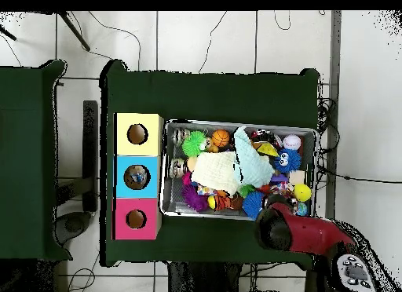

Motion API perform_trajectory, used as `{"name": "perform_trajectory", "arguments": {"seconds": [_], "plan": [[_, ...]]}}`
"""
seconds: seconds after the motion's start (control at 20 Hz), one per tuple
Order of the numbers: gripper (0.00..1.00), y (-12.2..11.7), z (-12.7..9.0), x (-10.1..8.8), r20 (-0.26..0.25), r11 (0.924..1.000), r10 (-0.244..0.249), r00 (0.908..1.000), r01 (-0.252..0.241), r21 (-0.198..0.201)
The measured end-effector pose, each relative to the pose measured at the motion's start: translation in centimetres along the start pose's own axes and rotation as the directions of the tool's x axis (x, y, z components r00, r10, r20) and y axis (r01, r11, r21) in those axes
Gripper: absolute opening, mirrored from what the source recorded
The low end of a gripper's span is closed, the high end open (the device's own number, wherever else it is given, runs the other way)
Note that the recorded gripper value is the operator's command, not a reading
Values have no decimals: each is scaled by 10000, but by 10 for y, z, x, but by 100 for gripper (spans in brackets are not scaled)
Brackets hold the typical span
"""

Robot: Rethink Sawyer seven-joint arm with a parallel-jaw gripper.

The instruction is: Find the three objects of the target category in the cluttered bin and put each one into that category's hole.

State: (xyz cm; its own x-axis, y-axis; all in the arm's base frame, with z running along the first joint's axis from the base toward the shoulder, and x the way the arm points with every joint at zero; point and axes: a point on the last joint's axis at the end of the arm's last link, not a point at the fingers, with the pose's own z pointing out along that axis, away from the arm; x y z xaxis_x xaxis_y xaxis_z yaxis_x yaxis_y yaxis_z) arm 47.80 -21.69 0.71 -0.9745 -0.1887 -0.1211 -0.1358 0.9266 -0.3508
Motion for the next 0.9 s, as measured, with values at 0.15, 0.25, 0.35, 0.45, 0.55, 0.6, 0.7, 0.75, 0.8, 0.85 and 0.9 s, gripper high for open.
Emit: {"name": "perform_trajectory", "arguments": {"seconds": [0.15,0.25,0.35,0.45,0.55,0.6,0.7,0.75,0.8,0.85,0.9], "plan": [[100,-18,3,12,-150,9993,356,9993,-355,71],[100,-20,4,14,-173,9992,398,9991,-397,74],[100,-18,4,14,-188,9993,384,9991,-383,56],[100,-16,6,15,-225,9993,361,9991,-360,16],[100,-13,8,17,-267,9994,330,9991,-331,-25],[100,-8,10,18,-327,9996,275,9991,-278,-88],[100,-1,15,20,-407,9997,154,9991,-161,-168],[100,1,16,19,-392,9998,105,9992,-111,-164],[100,2,17,16,-312,9999,33,9995,-36,-100],[100,2,18,14,-250,10000,-5,9997,4,-48],[100,3,19,13,-191,10000,-42,9998,42,-12]]}}
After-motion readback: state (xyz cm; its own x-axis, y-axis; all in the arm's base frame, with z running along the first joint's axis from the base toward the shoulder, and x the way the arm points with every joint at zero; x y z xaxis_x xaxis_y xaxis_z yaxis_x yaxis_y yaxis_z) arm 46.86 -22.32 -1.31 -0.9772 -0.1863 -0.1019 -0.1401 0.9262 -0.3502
